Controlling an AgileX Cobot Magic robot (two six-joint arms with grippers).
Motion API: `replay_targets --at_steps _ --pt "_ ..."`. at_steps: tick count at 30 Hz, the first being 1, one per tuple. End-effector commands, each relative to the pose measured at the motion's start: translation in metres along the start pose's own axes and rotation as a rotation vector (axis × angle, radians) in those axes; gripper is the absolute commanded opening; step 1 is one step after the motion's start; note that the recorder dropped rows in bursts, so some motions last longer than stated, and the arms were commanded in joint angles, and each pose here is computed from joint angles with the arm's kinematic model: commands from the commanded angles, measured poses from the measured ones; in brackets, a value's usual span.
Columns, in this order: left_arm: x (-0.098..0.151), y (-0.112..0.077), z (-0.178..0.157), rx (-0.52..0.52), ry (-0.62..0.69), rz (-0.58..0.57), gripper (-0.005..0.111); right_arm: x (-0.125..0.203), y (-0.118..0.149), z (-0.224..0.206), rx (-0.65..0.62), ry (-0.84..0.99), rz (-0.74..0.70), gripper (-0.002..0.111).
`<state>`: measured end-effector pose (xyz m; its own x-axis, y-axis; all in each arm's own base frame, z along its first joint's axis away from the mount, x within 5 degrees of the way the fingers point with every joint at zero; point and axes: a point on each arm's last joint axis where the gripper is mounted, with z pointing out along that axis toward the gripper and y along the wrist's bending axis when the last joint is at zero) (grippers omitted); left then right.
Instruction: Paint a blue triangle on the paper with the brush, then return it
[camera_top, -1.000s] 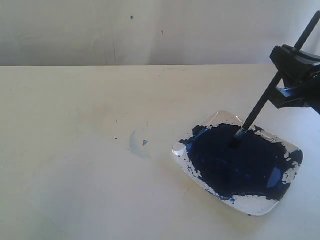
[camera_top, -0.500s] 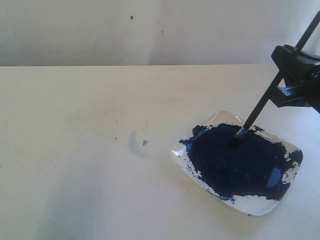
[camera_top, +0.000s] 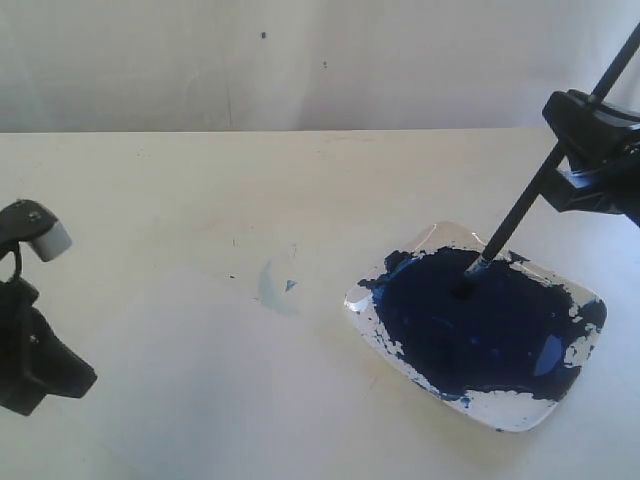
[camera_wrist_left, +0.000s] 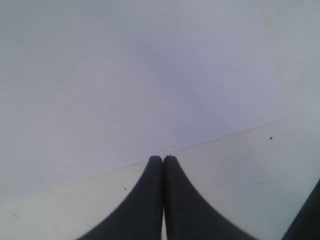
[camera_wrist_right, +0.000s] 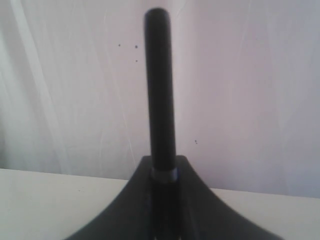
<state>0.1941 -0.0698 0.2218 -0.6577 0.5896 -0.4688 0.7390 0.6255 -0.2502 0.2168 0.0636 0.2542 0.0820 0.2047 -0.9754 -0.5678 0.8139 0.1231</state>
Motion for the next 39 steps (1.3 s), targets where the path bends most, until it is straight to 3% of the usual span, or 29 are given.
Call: replay_targets --at_steps 1,7,13,39 --pt "-0.003 0.012 0.016 0.008 0.002 -0.048 0.0 -0.002 -0.001 -0.001 0.004 -0.012 0.006 0.0" --pt "-0.011 0.027 0.018 -0.126 -0.087 -0.079 0.0 -0.003 -0.001 -0.001 0.0 -0.017 0.005 0.0" --pt "0.014 0.038 0.033 -0.301 -0.103 -0.132 0.0 -0.002 -0.001 -0.001 -0.002 -0.016 0.005 0.0" --pt "0.027 0.05 0.067 -0.216 0.042 -0.169 0.0 -0.002 0.003 0.0 -0.048 -0.002 -0.024 0.0"
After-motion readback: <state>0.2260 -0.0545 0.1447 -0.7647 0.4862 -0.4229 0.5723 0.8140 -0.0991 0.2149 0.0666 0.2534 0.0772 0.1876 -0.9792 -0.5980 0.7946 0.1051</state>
